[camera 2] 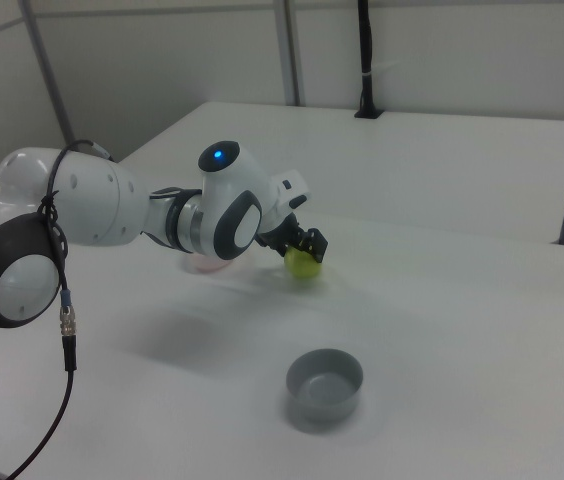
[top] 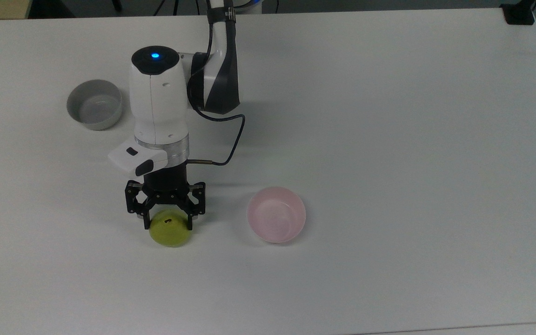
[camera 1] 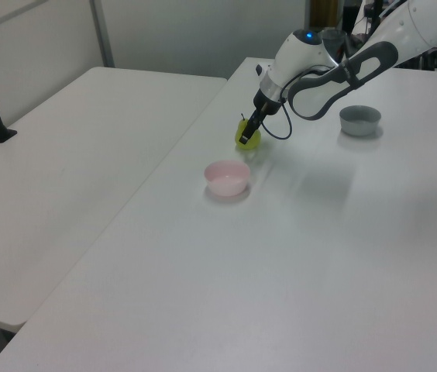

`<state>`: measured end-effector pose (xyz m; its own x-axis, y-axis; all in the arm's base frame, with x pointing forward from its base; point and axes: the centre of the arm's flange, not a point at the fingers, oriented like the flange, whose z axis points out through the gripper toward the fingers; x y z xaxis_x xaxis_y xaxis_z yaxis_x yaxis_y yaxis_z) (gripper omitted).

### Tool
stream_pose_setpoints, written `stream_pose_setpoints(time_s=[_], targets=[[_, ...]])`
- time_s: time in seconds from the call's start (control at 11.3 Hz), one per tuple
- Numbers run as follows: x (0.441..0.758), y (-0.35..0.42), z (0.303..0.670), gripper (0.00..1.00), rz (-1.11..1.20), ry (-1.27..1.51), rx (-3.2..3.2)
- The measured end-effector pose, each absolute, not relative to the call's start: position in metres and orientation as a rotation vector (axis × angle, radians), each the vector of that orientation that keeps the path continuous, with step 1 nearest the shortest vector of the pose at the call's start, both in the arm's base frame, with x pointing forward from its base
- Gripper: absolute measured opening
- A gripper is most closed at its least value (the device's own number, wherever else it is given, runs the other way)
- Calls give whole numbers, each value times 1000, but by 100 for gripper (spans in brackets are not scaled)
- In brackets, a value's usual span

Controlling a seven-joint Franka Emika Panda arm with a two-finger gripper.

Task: Place the pear in the bowl
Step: 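Lift the pear and carry it over the pink bowl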

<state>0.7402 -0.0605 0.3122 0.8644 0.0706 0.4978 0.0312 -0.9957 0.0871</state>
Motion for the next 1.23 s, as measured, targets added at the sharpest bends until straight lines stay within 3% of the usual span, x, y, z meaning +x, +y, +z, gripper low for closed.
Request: stream_pose_setpoints(time_s=[0.35,0.79,1.23], targets=[[744,-61,324,84,826,80,2948],[741,-64,388,84,889,71,2917],[726,-69,463,84,807,43,2934]])
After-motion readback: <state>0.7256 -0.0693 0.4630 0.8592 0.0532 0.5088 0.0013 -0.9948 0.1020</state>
